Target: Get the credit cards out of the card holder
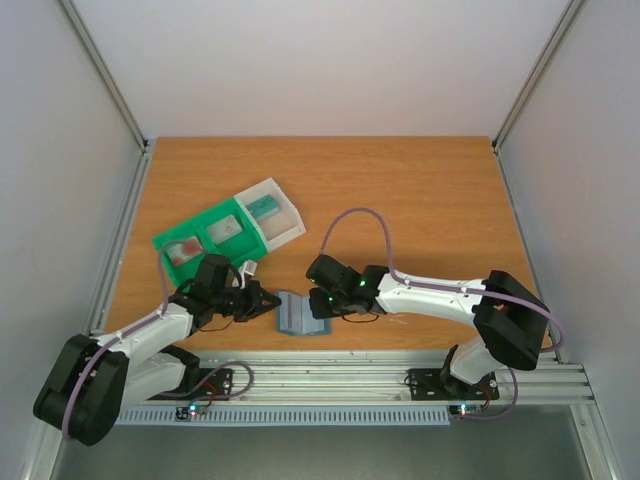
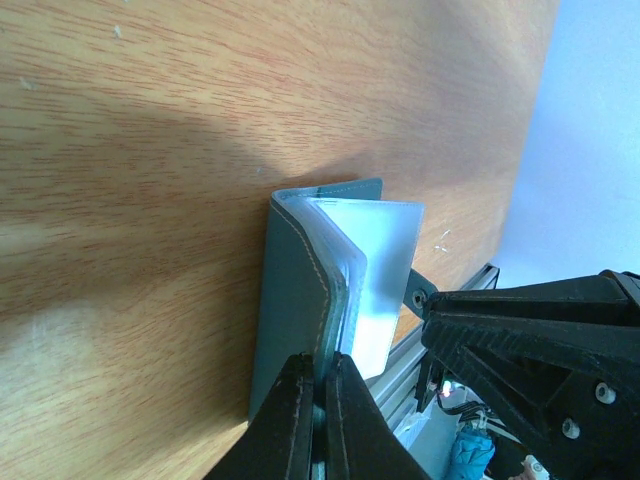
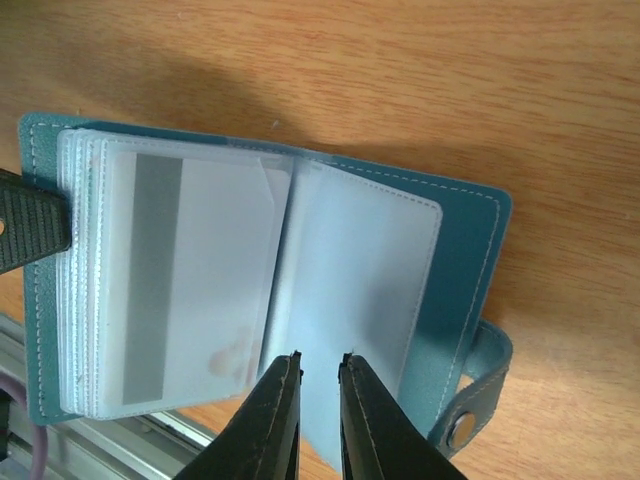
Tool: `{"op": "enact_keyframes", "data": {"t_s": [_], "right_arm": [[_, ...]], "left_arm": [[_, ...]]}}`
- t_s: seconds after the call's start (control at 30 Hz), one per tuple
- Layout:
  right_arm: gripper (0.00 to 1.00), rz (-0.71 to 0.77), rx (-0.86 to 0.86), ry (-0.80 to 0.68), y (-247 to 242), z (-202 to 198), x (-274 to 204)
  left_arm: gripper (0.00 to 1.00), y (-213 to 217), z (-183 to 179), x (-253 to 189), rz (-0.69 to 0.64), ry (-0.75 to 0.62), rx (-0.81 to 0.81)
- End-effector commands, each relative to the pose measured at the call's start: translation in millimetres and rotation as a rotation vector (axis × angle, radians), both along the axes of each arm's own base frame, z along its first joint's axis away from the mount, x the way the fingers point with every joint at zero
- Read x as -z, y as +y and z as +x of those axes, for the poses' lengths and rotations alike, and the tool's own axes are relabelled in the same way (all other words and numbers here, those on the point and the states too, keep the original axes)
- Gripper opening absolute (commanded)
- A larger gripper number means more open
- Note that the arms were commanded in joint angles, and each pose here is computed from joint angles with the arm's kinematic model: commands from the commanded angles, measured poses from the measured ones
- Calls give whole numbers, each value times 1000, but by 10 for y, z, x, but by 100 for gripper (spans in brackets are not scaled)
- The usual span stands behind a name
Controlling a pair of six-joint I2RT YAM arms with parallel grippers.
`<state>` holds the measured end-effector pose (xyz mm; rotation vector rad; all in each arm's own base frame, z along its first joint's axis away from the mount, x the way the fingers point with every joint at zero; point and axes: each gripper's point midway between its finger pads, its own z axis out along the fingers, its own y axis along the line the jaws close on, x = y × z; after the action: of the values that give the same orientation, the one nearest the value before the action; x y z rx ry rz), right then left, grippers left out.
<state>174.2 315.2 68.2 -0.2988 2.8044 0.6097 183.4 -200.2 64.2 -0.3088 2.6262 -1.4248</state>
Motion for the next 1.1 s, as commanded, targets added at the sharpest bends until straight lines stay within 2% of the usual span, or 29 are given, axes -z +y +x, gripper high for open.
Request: {"op": "enact_keyframes", "data": {"t_s": [0.0, 0.17, 0.6, 0.77, 0.87, 1.07], "right_arm": [[14, 57, -19, 8, 113, -30, -28], [18, 8, -9, 29, 84, -27, 183], [13, -160, 46, 27, -201, 22, 516], [13, -80, 25, 17, -92, 12, 320], [14, 15, -10, 33, 58, -45, 183], [27, 150, -45, 65, 326, -90, 1]], "left_arm": [[0, -17, 4, -26, -5, -34, 16], [0, -11, 11, -4, 2, -33, 14], [3, 7, 2, 74, 21, -21, 13], [15, 36, -18, 98, 41, -2, 4], [17, 48, -14, 80, 47, -9, -1], [3, 17, -14, 22, 22, -19, 10]]}}
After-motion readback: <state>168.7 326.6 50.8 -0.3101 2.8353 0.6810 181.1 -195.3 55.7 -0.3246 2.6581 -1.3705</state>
